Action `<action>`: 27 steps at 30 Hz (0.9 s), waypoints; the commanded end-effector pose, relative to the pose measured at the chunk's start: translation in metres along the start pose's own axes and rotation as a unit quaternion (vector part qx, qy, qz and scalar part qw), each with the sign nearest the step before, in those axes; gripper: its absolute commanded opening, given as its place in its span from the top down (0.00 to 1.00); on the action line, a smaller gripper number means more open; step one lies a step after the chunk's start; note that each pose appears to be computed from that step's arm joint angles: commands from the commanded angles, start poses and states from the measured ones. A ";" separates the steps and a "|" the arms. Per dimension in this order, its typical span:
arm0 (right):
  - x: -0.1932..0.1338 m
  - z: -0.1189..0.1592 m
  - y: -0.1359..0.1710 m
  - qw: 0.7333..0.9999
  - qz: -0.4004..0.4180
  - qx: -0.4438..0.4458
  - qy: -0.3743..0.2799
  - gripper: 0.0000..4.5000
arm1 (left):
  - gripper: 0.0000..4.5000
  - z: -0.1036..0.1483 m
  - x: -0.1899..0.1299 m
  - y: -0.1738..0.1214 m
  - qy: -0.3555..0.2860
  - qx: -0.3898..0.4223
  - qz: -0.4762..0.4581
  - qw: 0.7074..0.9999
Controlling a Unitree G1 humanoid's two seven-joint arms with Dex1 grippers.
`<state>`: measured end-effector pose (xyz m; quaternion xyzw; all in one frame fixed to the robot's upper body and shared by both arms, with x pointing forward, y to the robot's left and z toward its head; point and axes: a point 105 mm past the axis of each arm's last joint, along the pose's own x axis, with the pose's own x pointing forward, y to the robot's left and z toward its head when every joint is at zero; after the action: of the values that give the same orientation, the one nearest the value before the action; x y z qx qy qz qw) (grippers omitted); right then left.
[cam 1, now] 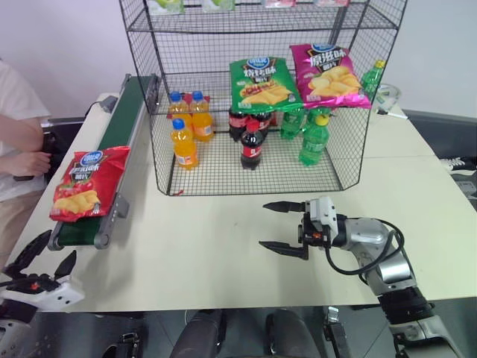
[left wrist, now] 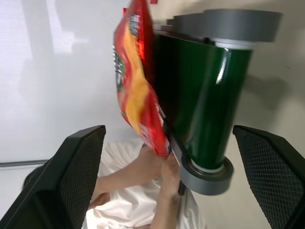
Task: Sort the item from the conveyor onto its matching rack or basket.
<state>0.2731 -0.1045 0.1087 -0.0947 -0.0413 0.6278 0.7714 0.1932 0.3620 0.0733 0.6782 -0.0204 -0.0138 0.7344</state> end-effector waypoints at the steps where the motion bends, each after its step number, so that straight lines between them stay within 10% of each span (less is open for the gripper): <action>1: 0.000 0.012 -0.002 1.000 -0.001 -0.019 -0.015 0.00 | 0.00 -0.002 0.002 0.008 0.001 0.002 0.014 1.000; 14: -0.001 0.010 -0.001 1.000 -0.007 -0.016 -0.014 0.00 | 0.00 0.001 0.008 0.008 -0.004 -0.007 0.014 1.000; 17: -0.001 0.011 -0.002 1.000 -0.009 -0.015 -0.016 0.00 | 0.17 0.003 0.009 0.008 -0.010 -0.011 0.014 1.000; 24: -0.001 0.010 -0.002 1.000 -0.009 -0.015 -0.013 0.00 | 0.93 0.007 0.008 0.009 -0.015 -0.015 0.014 1.000; 27: -0.002 0.009 -0.002 1.000 -0.009 -0.015 -0.013 0.00 | 1.00 0.011 0.005 0.010 -0.022 -0.013 0.013 1.000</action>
<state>0.2744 -0.1053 0.1084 -0.0937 -0.0412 0.6211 0.7770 0.1972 0.3520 0.0730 0.6651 -0.0298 -0.0280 0.7456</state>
